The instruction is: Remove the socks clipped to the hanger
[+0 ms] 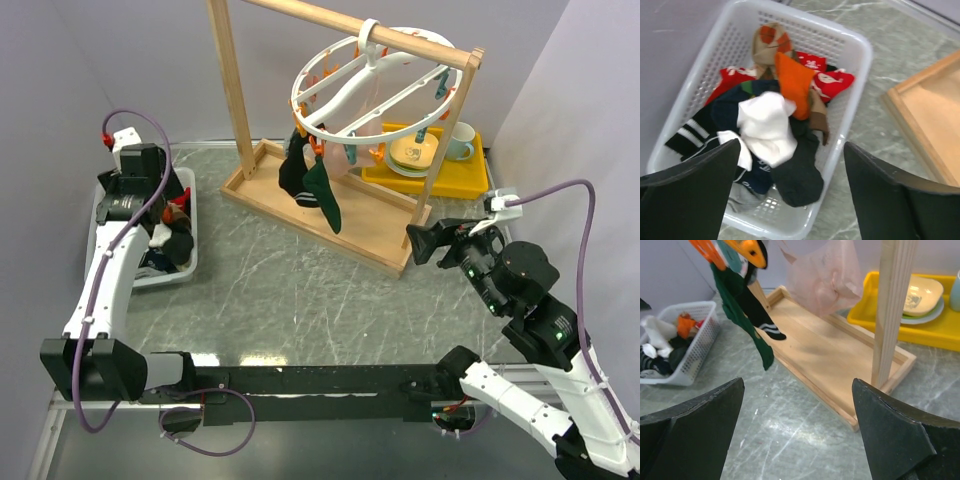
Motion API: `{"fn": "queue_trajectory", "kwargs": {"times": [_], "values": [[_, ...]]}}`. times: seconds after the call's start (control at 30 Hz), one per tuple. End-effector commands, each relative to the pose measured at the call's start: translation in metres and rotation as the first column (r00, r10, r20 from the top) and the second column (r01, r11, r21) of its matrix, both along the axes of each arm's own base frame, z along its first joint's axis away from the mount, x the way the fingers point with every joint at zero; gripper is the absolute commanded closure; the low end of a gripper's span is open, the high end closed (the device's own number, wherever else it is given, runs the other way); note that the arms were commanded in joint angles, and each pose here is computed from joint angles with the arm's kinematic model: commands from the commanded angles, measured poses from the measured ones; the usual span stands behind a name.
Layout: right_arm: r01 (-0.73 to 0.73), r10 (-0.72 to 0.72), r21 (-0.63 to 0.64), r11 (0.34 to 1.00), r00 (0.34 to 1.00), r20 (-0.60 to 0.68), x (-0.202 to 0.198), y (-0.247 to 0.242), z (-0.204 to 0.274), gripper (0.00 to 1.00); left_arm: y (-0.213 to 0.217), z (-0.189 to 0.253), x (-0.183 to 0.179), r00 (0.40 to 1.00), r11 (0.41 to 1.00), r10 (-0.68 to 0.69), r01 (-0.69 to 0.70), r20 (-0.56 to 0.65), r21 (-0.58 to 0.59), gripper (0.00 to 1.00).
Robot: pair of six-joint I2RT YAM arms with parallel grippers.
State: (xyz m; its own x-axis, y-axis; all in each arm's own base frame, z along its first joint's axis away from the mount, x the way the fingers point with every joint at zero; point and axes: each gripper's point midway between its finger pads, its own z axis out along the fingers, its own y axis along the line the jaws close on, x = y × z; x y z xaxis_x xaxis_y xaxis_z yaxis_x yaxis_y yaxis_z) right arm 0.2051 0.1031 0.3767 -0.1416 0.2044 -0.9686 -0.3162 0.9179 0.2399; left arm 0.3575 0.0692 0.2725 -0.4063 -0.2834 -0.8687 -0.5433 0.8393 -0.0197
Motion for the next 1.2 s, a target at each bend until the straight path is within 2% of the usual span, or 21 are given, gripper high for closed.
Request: {"fn": "queue_trajectory", "kwargs": {"times": [0.0,0.1,0.17,0.33,0.53,0.57,0.63,0.67,0.73,0.8,0.9,0.97,1.0,1.17], "values": [[0.029,-0.029,0.01,1.0,1.0,-0.001,-0.007,-0.011,0.001,0.03,-0.019,0.047,-0.005,0.98,0.993,-0.099,0.107,0.172,-0.039,0.07],[0.016,-0.016,0.007,1.0,1.0,-0.006,-0.008,-0.009,-0.002,0.03,-0.042,0.065,-0.012,0.949,0.969,-0.205,0.232,0.241,-0.087,0.04],[0.012,-0.012,0.005,1.0,1.0,-0.012,-0.007,-0.007,-0.005,0.03,-0.067,0.076,-0.018,0.91,0.93,-0.3,0.346,0.287,-0.122,0.03],[-0.02,0.02,0.009,1.0,0.999,-0.042,-0.006,0.002,-0.015,0.03,-0.102,0.084,-0.033,0.864,0.884,-0.379,0.444,0.332,-0.145,0.01],[-0.051,0.054,0.026,0.998,0.994,-0.097,-0.011,0.009,-0.029,0.03,-0.17,0.078,-0.045,0.74,0.744,-0.526,0.639,0.419,-0.195,0.01],[-0.054,0.056,0.03,0.998,0.993,-0.1,-0.012,0.009,-0.03,0.03,-0.194,0.081,-0.05,0.692,0.694,-0.57,0.694,0.444,-0.19,0.01],[-0.053,0.057,0.043,0.998,0.992,-0.108,-0.014,0.008,-0.03,0.03,-0.212,0.071,-0.052,0.673,0.667,-0.59,0.718,0.447,-0.2,0.03],[-0.057,0.062,0.045,0.997,0.991,-0.117,-0.016,0.008,-0.031,0.03,-0.229,0.077,-0.053,0.631,0.633,-0.606,0.751,0.484,-0.187,0.03],[-0.067,0.075,0.062,0.996,0.989,-0.127,-0.019,0.01,-0.031,0.02,-0.244,0.071,-0.054,0.598,0.596,-0.621,0.78,0.507,-0.19,0.05],[-0.09,0.099,0.07,0.993,0.985,-0.142,-0.022,0.014,-0.034,0.03,-0.261,0.085,-0.055,0.533,0.549,-0.62,0.819,0.575,-0.167,0.05],[-0.1,0.113,0.085,0.991,0.979,-0.169,-0.025,0.017,-0.038,0.03,-0.279,0.091,-0.051,0.479,0.506,-0.62,0.85,0.621,-0.15,0.01],[-0.102,0.119,0.1,0.99,0.976,-0.18,-0.027,0.018,-0.038,0.03,-0.299,0.084,-0.048,0.455,0.459,-0.661,0.874,0.597,-0.158,0.01],[-0.112,0.131,0.109,0.988,0.974,-0.184,-0.029,0.02,-0.038,0.03,-0.304,0.096,-0.046,0.44,0.456,-0.661,0.879,0.607,-0.141,0.01],[-0.109,0.133,0.137,0.985,0.974,-0.182,-0.032,0.018,-0.034,0.03,-0.337,0.084,-0.018,0.425,0.441,-0.725,0.891,0.542,-0.109,0.01]]}}
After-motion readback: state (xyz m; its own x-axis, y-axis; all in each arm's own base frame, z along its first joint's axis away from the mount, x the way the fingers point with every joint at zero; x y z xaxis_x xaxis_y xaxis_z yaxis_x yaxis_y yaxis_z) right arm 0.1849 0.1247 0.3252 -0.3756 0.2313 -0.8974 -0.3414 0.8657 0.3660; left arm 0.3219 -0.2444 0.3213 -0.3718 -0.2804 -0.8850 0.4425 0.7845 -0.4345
